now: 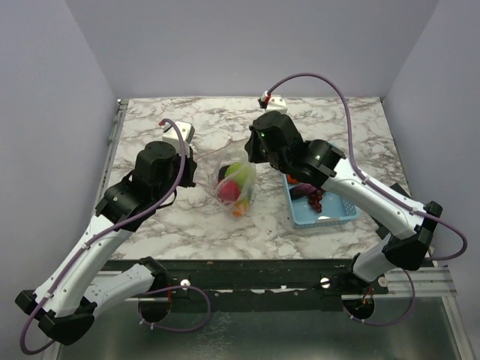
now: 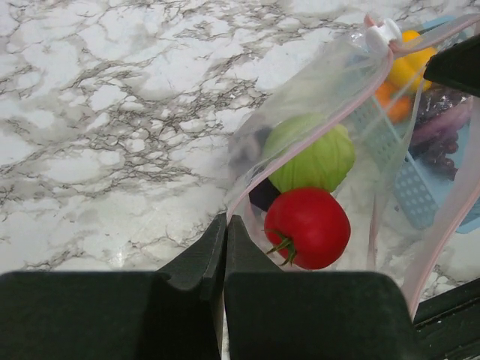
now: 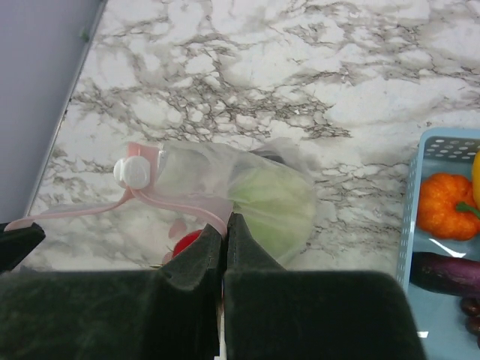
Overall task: Place the food in the zip-top bag and seal the zipper
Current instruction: Adjust the zipper food storage bag at the center of the board.
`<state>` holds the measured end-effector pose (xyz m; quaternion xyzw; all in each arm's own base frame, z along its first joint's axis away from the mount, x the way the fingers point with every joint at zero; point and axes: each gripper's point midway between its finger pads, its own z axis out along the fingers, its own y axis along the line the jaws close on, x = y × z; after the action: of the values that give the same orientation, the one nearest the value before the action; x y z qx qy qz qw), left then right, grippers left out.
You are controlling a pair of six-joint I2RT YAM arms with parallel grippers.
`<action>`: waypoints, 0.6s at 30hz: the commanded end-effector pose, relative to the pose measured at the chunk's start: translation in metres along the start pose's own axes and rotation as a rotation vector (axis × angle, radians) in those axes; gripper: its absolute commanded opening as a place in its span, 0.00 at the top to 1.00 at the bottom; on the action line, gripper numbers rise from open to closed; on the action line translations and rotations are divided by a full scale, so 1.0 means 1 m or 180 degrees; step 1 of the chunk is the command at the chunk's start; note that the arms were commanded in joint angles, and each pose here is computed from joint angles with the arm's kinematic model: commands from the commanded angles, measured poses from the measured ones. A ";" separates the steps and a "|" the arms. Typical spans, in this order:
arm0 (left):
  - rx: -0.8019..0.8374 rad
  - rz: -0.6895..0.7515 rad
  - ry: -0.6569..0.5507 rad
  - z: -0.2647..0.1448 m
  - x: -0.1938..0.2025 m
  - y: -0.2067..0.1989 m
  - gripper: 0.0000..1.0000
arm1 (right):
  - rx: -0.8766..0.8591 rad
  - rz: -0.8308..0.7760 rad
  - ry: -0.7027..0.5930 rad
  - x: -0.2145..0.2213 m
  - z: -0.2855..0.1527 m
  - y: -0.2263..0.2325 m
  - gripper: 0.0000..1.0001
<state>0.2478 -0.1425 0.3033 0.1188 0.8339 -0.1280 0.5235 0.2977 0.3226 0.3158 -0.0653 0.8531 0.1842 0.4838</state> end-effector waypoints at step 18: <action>0.0311 -0.0230 -0.0261 -0.021 -0.024 -0.017 1.00 | 0.0103 -0.0075 -0.0184 -0.019 -0.014 -0.008 0.99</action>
<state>0.2416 -0.1483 0.2677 0.1155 0.8534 -0.1381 0.4891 0.2981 0.3226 0.2805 -0.0841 0.8695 0.1474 0.4639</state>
